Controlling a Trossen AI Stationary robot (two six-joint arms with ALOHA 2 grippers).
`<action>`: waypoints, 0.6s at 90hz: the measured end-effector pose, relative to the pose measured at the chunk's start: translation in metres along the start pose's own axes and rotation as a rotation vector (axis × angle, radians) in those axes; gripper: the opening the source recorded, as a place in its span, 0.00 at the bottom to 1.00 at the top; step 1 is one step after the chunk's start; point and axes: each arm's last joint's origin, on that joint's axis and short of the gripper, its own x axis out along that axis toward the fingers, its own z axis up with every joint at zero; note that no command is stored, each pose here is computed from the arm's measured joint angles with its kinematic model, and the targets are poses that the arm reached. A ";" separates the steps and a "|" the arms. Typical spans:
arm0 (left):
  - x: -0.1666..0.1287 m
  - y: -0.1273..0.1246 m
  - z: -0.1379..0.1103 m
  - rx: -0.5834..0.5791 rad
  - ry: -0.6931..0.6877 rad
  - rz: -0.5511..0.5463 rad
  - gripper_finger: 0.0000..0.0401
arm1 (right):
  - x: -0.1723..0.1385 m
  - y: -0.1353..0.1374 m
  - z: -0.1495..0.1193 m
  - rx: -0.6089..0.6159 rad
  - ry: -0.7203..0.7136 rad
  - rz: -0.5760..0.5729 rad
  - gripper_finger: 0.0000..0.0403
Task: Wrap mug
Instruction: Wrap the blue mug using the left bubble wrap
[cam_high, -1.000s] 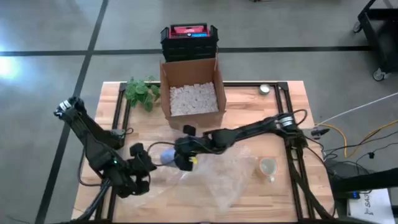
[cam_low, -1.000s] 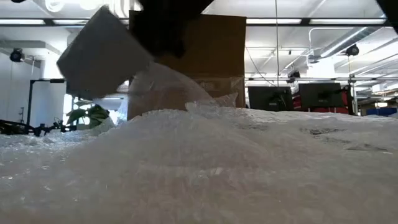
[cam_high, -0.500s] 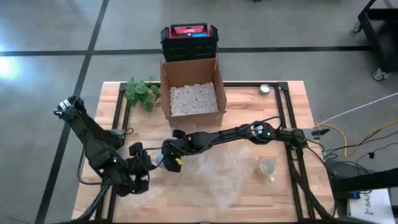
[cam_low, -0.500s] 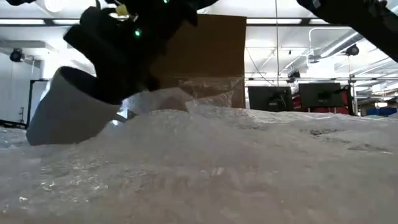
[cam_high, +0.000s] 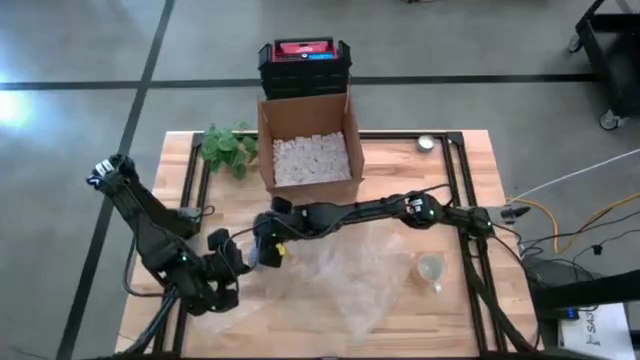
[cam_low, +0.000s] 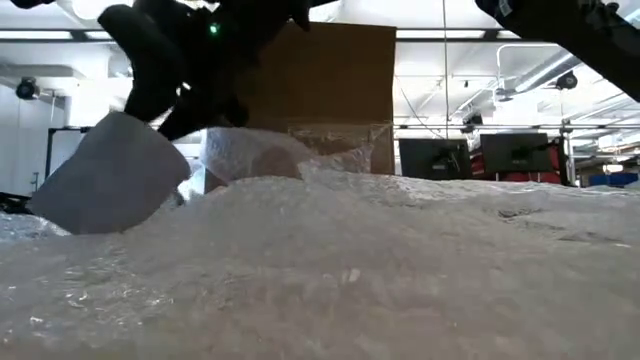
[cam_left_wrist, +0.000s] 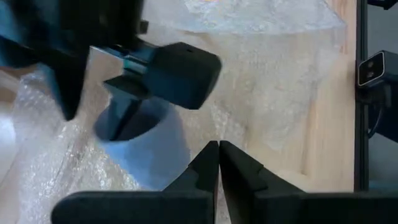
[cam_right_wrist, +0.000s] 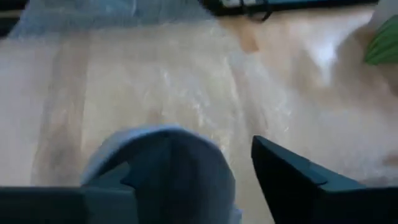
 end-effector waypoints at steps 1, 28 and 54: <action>0.000 0.000 0.000 0.000 0.000 0.000 0.00 | 0.000 0.001 0.001 0.000 -0.005 0.003 0.56; 0.000 0.000 0.000 0.000 0.000 0.000 0.00 | -0.002 0.007 0.002 -0.018 -0.005 0.090 0.61; 0.000 0.000 0.000 -0.002 -0.001 -0.002 0.00 | -0.004 0.021 -0.004 -0.066 0.028 0.116 0.56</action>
